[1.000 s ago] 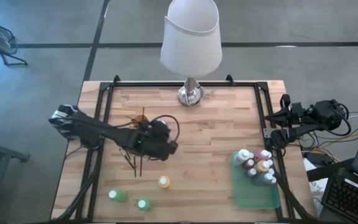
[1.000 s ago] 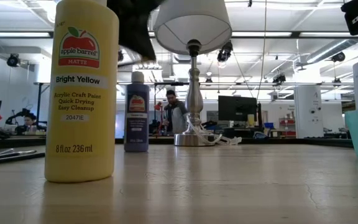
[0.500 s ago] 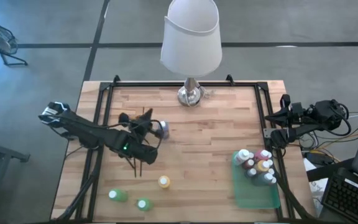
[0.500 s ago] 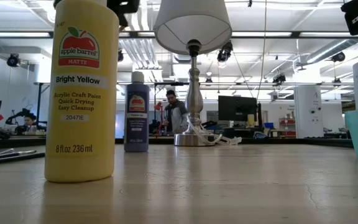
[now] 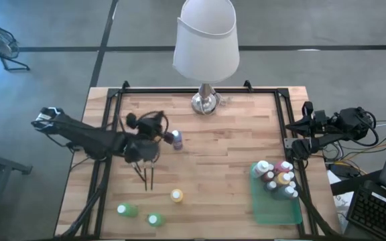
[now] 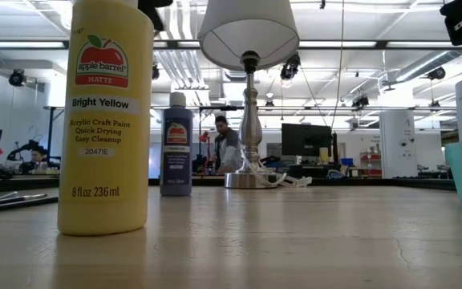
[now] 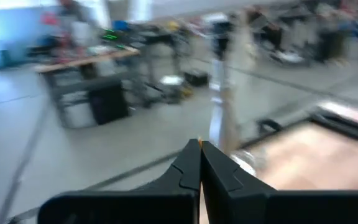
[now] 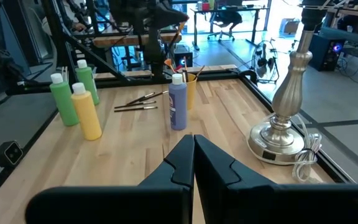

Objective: Pick & Place Paint Supplies
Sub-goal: Put the gold paint brush into the yellow cup

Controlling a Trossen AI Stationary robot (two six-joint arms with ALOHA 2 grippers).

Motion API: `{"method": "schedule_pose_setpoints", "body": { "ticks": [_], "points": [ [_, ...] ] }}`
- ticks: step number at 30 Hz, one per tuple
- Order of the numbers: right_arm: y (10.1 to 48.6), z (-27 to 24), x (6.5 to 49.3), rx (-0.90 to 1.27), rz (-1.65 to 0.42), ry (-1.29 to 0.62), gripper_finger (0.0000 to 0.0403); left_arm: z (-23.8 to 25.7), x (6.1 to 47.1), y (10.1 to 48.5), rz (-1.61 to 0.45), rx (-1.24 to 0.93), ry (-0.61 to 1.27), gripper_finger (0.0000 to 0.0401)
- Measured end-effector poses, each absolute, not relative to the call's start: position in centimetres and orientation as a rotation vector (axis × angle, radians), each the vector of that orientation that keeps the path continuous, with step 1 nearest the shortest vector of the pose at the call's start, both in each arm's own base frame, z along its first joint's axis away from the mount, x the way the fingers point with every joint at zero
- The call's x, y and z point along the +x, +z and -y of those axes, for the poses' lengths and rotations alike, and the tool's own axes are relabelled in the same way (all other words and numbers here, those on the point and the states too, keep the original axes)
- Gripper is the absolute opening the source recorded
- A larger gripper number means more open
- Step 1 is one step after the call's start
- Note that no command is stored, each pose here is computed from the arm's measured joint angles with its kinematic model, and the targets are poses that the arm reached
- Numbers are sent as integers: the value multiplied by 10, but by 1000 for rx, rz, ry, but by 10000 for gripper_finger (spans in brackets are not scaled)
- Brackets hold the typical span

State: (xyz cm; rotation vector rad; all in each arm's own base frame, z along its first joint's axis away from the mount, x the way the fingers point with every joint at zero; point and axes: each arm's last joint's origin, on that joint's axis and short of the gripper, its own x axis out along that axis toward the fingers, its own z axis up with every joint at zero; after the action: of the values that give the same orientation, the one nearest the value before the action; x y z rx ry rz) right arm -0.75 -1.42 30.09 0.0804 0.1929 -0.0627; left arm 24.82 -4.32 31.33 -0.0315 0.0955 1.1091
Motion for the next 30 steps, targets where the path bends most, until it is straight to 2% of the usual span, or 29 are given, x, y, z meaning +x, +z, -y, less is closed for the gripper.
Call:
{"method": "schedule_pose_setpoints", "body": {
  "ticks": [3,7,11,13,17,21,26,30],
  "points": [
    [301,14,-7,80,-193,-63,8,38,263,326,-94,-1,961,1],
    [301,14,-7,80,-193,-62,8,37,264,348,67,121,769,1],
    [301,14,-7,80,-193,-63,8,30,238,358,130,204,866,1],
    [301,14,-7,80,-193,-63,8,23,226,353,131,215,886,1],
    [301,14,-7,80,-193,-62,8,14,204,337,221,171,779,1],
    [301,14,-8,80,-193,-63,8,3,186,312,305,121,811,1],
    [301,14,-8,80,-193,-63,8,-5,172,278,397,63,801,0],
    [301,14,-7,80,-193,-63,8,-9,168,258,391,1,791,0]
  ]
}}
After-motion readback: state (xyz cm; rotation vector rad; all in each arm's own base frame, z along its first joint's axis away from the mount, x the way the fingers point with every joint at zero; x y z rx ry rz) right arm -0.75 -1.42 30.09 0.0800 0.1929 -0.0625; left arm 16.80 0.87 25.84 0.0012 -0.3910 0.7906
